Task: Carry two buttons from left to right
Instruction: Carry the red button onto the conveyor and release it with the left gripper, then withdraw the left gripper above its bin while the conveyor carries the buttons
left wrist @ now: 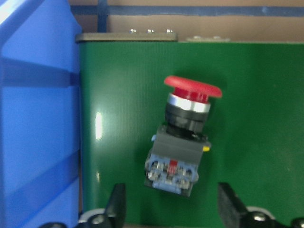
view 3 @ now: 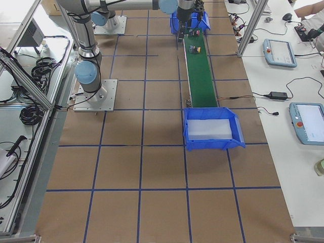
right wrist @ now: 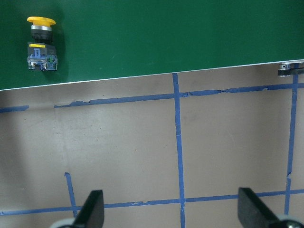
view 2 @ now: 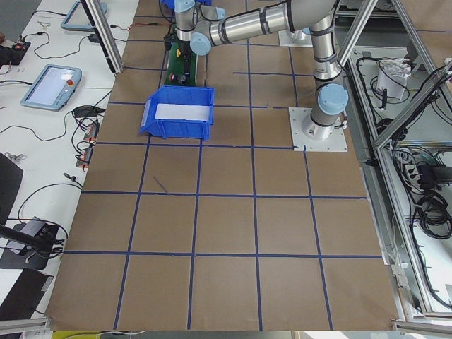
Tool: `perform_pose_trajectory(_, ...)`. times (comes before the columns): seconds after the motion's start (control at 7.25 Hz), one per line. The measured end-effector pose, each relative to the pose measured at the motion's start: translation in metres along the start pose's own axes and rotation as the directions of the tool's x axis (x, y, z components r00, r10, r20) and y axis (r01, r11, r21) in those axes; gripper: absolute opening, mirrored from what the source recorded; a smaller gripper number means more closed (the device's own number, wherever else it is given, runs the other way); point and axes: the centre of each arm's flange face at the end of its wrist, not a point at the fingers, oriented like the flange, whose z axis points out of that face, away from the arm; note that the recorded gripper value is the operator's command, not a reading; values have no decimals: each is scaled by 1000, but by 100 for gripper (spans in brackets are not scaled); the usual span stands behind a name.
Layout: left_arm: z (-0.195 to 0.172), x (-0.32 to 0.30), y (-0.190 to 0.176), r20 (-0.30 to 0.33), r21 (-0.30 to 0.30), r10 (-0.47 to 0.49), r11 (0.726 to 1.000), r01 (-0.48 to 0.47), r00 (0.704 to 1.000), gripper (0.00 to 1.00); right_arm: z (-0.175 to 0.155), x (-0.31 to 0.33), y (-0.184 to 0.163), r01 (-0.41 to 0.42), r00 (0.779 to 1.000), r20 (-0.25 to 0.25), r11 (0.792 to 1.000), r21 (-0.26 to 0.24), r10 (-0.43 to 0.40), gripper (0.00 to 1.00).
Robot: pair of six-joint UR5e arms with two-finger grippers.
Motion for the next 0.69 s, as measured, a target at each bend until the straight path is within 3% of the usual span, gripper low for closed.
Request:
perform_pose_trajectory(0.28,-78,-21,45,1,1,-3,1000,3,1000,100,0,0,1,-1,1000,2,1000,-1,1,100)
perform_pose_trajectory(0.41,-99,-29,65,1,2,-1,1000,1,1000,100,0,-1,1,1,1000,3,1000,-3,-1,100)
perform_pose_trajectory(0.69,-100,-52,83,3,-20,8,1000,-8,1000,100,1,-1,0,1,1000,1,1000,-3,-1,100)
